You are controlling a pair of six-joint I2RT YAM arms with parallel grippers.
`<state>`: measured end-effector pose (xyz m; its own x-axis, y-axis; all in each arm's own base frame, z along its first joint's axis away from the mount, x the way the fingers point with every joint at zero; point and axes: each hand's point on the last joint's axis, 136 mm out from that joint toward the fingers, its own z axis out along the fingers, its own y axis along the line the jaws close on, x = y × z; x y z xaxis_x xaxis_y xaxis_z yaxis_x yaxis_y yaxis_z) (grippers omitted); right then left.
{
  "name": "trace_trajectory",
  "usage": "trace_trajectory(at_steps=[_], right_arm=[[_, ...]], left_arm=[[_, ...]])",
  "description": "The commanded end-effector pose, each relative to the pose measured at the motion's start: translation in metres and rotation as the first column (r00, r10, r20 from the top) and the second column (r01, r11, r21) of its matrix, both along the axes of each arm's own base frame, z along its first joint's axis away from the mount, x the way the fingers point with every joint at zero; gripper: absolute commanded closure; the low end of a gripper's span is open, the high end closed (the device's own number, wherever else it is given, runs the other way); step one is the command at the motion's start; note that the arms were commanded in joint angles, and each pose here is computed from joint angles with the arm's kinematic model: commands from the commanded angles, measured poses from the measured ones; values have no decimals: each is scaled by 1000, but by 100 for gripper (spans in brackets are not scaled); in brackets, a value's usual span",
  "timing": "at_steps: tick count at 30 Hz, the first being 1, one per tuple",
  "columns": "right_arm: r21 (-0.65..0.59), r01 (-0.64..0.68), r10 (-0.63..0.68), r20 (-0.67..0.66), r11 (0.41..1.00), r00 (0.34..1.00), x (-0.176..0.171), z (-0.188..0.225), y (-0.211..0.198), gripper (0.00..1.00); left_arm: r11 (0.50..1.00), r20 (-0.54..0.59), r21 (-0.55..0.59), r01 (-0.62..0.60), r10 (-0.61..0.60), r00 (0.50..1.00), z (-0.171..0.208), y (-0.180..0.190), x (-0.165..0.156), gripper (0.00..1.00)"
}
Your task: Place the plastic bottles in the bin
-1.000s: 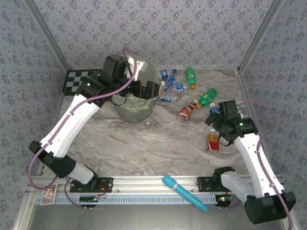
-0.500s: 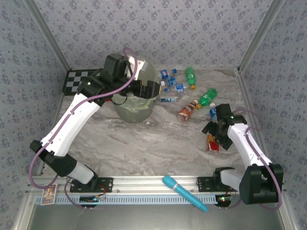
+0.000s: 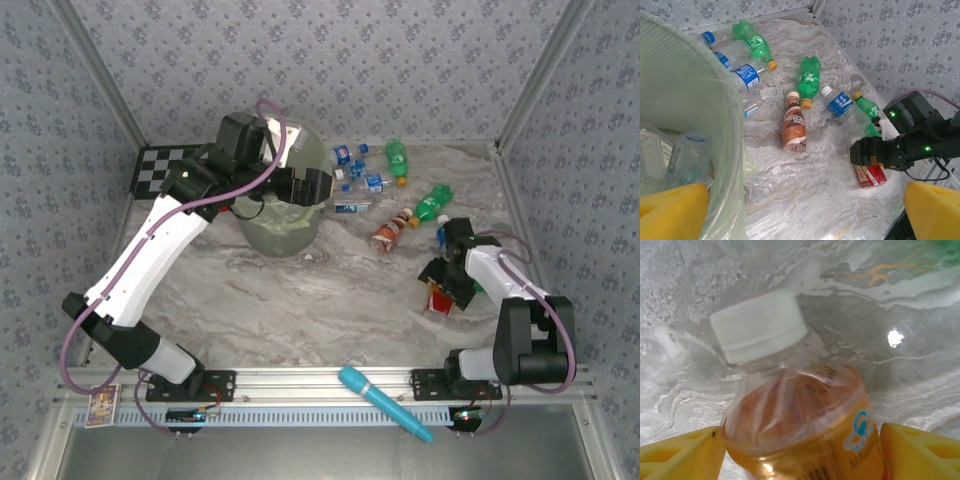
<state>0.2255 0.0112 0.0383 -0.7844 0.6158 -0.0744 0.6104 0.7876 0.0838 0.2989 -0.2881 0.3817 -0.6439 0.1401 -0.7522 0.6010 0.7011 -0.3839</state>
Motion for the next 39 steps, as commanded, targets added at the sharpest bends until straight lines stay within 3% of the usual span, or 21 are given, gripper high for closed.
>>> trace_trajectory(at_steps=[1,9,14,21,28,39], right_arm=[[9,-25,25,-5,1000,1000,0,-7,6,21],[-19,-69,68,-44,997,997,0,-16,14,29],[-60,-94,94,-9,994,996,8,-3,17,41],[-71,-90,96,82,993,992,22,29,27,43],[-36,-92,98,260,995,961,51,91,48,44],[-29,-226,198,598,974,777,115,239,115,46]], left_arm=[[1000,26,-15,-7,7,1000,13,8,-10,0],[1000,20,-14,-15,15,1000,12,12,-14,0],[1000,27,-11,-21,21,999,14,15,-17,0],[1000,39,0,-31,31,999,13,19,-17,0],[997,80,25,-72,70,994,15,27,-11,0],[961,139,19,-277,272,952,21,74,9,0]])
